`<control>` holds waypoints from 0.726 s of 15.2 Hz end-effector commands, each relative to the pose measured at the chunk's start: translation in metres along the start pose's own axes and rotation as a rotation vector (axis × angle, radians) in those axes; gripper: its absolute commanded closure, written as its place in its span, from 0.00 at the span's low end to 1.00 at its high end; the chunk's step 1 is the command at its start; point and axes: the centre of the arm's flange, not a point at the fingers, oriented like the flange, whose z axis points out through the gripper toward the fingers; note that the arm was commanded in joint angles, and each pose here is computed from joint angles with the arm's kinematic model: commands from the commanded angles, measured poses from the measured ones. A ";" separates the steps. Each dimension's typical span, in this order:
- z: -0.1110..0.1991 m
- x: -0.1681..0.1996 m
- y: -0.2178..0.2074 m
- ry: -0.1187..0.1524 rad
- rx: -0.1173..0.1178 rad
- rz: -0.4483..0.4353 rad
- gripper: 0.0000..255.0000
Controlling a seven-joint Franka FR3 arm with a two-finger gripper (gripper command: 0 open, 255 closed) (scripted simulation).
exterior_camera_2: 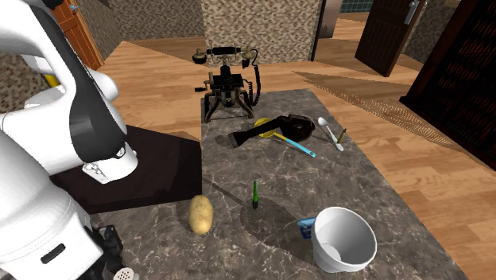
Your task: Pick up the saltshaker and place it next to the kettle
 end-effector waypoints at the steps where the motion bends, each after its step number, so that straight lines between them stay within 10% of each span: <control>1: 0.011 -0.001 -0.002 0.000 0.000 0.000 1.00; 11: 0.039 -0.003 -0.005 0.000 0.000 0.000 1.00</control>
